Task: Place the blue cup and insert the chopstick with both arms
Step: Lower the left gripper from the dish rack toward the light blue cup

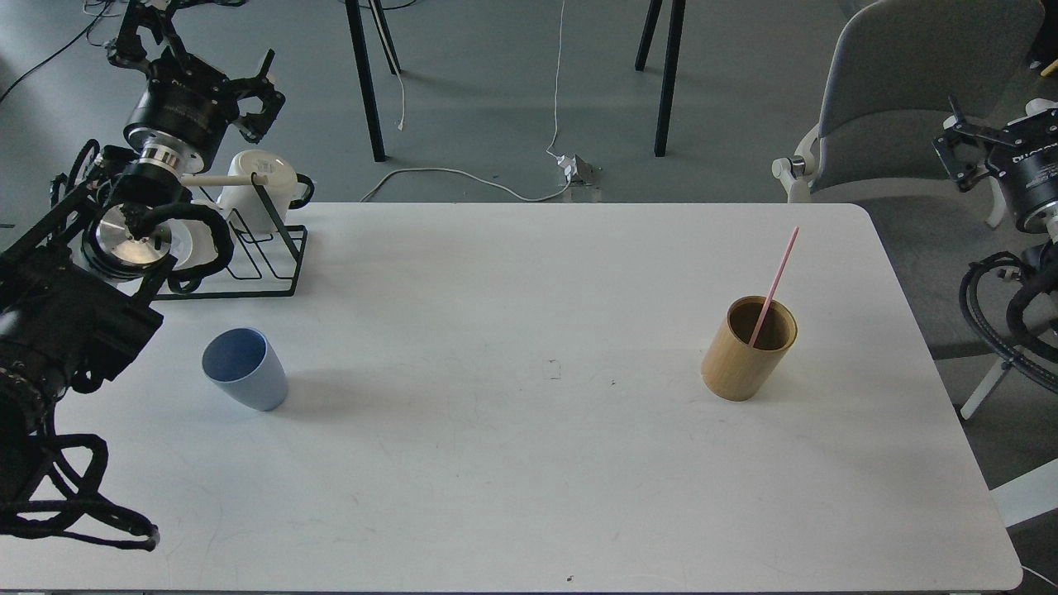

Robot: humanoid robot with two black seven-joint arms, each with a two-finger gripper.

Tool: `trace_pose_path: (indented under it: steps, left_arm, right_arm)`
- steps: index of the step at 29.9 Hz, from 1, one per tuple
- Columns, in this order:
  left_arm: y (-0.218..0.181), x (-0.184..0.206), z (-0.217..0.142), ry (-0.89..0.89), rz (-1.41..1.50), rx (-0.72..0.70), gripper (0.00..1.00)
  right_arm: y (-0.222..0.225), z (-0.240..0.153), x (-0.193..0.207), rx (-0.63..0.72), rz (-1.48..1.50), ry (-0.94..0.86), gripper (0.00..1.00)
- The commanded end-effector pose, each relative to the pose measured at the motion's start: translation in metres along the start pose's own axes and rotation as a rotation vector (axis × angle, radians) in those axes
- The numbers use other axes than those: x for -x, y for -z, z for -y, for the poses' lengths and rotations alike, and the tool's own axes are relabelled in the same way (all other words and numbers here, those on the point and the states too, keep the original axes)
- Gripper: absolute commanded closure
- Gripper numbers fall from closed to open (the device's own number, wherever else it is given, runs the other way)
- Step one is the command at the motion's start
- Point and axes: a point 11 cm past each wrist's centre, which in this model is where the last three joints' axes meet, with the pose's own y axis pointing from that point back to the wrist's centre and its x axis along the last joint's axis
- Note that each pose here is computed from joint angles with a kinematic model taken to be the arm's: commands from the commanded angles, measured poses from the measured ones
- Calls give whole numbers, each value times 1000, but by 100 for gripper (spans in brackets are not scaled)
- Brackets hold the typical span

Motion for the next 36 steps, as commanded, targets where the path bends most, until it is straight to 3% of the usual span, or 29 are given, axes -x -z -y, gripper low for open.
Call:
trace_pose_path:
  steps: [1, 10, 20, 29, 36]
  left_arm:
    - [-3, 6, 1, 20, -1, 1, 1]
    - [-13, 6, 1, 27, 17, 2, 0]
    - [-33, 58, -11, 272, 342, -150, 1]
    - [-29, 67, -63, 475, 974, -460, 2]
    - [-43, 35, -130, 555, 1467, -715, 4]
  right_arm:
    - [0, 2, 2, -6, 3, 6, 1]
    - [2, 3, 5, -10, 3, 12, 1]
    - [6, 0, 0, -17, -10, 1, 1]
    - [10, -3, -5, -31, -16, -14, 1]
    - [15, -2, -5, -63, -13, -13, 1]
